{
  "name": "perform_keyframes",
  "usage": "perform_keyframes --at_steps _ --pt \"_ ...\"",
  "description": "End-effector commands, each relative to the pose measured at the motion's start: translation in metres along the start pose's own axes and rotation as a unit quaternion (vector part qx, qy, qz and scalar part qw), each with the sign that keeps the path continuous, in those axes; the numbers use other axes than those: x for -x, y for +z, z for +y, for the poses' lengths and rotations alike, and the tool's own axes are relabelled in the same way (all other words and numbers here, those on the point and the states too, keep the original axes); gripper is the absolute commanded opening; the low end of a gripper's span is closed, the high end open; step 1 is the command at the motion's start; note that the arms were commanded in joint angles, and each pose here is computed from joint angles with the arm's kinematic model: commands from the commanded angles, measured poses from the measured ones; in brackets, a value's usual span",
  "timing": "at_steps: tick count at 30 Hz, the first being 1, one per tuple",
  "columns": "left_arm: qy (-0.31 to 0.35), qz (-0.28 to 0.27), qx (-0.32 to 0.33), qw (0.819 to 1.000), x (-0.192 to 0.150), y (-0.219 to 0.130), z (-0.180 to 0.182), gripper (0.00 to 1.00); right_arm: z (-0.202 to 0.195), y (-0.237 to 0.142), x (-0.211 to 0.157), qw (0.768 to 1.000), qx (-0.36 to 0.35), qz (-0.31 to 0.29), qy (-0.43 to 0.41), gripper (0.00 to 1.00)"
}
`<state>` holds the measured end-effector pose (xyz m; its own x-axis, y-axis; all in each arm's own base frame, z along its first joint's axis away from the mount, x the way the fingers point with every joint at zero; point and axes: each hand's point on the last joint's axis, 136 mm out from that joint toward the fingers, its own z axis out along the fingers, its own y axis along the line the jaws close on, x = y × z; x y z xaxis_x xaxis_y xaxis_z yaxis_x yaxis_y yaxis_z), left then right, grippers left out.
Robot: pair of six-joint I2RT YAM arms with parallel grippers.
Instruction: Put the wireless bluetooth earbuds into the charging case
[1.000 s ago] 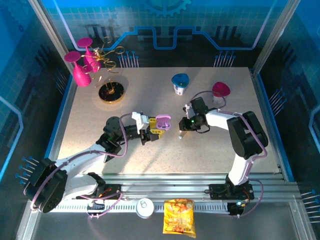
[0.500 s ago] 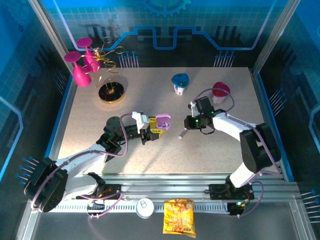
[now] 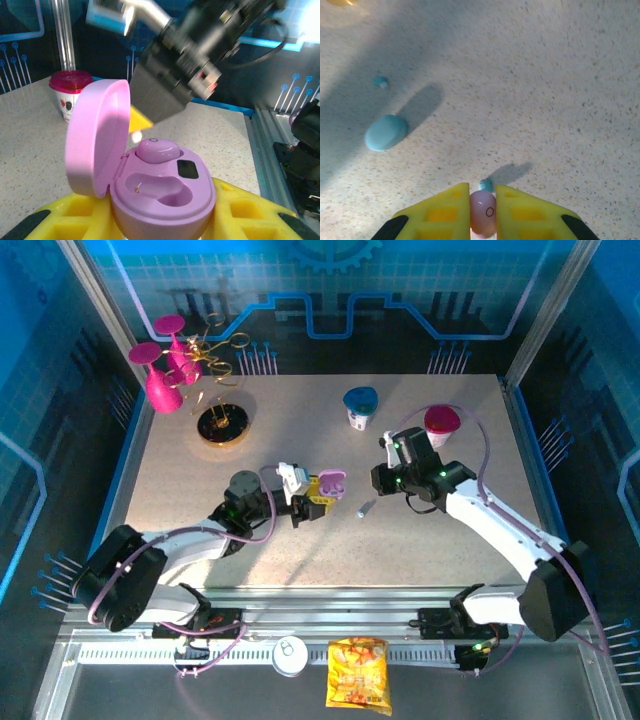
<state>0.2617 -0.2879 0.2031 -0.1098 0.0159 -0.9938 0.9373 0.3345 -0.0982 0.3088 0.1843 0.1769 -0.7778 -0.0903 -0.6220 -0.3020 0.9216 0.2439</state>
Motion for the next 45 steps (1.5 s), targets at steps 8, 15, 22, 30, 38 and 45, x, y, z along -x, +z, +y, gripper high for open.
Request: perform_keyframes --at_steps 8,15,22,30,38,45 --pt "0.024 -0.018 0.025 0.999 0.005 0.005 0.015 0.2 0.072 -0.065 0.042 0.994 0.046 -0.076 -0.064 0.14" --pt "0.026 -0.023 0.026 0.999 0.01 0.004 0.014 0.2 0.112 -0.058 0.044 0.989 0.079 -0.069 -0.105 0.14" --pt "0.031 -0.028 0.028 0.999 0.015 0.0 0.011 0.2 0.139 -0.042 0.039 0.985 0.104 -0.058 -0.121 0.14" --pt "0.031 -0.028 0.034 0.999 0.016 -0.005 0.009 0.2 0.148 -0.024 0.029 0.986 0.111 -0.036 -0.122 0.14" --pt "0.031 -0.031 0.041 0.998 0.018 -0.008 0.01 0.2 0.15 -0.014 0.022 0.986 0.112 -0.02 -0.124 0.14" --pt "0.03 -0.028 0.045 0.998 0.017 -0.008 0.011 0.2 0.155 -0.022 0.022 0.984 0.124 -0.021 -0.125 0.21"
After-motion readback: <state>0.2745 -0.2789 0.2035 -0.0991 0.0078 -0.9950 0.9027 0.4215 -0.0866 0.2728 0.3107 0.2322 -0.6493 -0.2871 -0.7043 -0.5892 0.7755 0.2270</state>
